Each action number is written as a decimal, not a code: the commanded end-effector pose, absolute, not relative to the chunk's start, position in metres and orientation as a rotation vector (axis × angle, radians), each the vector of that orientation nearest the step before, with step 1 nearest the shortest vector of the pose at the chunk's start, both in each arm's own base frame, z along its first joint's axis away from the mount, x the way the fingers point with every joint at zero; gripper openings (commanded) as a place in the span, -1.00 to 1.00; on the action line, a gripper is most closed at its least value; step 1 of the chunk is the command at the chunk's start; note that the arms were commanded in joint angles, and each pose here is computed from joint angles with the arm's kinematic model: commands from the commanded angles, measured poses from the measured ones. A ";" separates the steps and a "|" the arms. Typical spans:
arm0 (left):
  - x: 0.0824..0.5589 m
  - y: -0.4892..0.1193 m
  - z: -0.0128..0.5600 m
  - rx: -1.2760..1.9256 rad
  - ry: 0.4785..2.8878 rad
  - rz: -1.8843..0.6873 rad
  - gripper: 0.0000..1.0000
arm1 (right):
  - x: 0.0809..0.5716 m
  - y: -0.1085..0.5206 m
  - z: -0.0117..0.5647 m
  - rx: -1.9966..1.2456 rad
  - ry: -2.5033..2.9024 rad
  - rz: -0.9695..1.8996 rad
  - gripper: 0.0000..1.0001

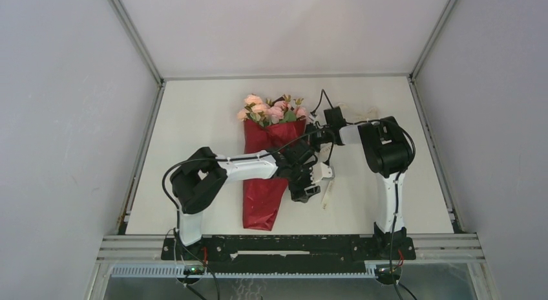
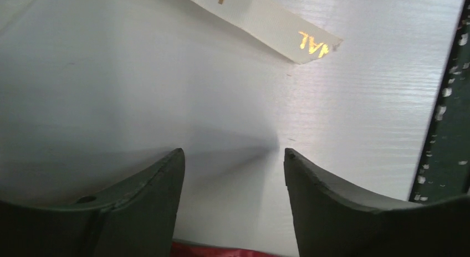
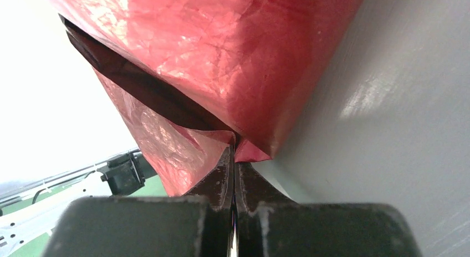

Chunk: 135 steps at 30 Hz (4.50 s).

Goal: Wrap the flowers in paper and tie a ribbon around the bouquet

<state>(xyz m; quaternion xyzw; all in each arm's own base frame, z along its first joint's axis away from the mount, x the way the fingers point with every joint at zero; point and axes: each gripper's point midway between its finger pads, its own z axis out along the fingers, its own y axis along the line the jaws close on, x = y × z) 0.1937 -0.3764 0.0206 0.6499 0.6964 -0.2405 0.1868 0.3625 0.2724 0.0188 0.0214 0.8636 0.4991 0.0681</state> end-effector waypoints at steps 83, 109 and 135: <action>0.252 -0.033 0.010 1.967 2.566 0.685 -1.00 | 0.414 0.263 0.141 0.055 2.521 1.490 -1.00; 0.491 -0.007 0.177 0.456 2.422 0.391 -1.00 | 0.384 0.272 0.135 0.001 2.589 1.472 -1.00; 0.395 -0.165 0.331 0.713 2.075 -0.348 -1.00 | 0.375 0.269 0.065 0.008 2.701 1.408 -1.00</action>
